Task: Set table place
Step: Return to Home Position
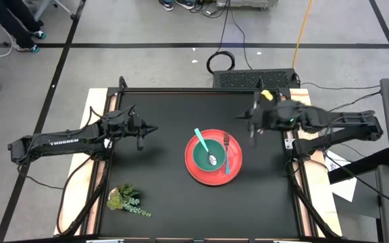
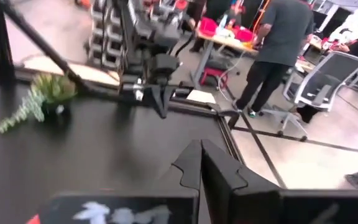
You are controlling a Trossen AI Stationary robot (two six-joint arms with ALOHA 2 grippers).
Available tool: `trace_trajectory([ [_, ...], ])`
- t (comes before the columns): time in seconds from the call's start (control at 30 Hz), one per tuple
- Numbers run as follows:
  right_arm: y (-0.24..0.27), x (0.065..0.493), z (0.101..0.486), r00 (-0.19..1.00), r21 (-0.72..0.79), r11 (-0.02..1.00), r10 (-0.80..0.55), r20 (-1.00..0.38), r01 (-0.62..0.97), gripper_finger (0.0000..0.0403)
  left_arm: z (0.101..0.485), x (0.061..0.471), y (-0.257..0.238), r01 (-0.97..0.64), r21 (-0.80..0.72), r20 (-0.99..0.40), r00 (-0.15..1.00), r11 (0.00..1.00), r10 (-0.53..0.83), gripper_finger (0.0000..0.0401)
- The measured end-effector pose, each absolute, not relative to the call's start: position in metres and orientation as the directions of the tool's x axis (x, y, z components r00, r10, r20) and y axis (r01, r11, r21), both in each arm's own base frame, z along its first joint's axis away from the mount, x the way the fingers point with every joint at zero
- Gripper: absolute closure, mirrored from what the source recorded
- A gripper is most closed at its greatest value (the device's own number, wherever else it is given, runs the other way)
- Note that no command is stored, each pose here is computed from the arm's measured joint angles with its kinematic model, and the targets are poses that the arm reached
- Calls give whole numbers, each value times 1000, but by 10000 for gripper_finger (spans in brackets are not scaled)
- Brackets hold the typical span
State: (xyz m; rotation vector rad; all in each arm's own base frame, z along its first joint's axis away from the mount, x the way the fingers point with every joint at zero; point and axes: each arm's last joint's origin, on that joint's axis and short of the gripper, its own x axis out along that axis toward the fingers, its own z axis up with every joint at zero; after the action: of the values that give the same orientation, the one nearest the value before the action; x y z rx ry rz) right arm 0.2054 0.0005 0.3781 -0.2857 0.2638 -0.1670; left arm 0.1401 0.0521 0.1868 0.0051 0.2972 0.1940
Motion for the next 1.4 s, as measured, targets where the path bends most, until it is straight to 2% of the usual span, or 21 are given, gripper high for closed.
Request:
trace_trajectory([
  [0.23,-13,167,375,961,-209,956,-238,-140,207,403,187,140,52,-190,31,-291,938,981,191,386],
  [0.37,-11,151,368,982,-123,977,-181,-54,173,403,187,140,52,-190,31,-291,938,981,190,386],
  [0.5,-10,142,350,983,-70,983,-173,-58,169,403,187,140,52,-189,34,-290,938,981,191,386],
  [0.73,-7,139,308,991,-52,992,-119,-69,115,403,187,140,52,-189,35,-290,938,981,191,386],
  [0.93,-6,139,278,997,-17,998,-58,44,59,403,188,140,52,-189,36,-282,940,981,192,386],
  [1.17,-3,139,267,998,-19,1000,0,62,1,403,188,140,52,-189,36,-283,940,981,191,386],
  [1.4,-3,138,265,999,61,998,2,40,-5,403,188,140,52,-191,28,-282,940,981,191,386],
])
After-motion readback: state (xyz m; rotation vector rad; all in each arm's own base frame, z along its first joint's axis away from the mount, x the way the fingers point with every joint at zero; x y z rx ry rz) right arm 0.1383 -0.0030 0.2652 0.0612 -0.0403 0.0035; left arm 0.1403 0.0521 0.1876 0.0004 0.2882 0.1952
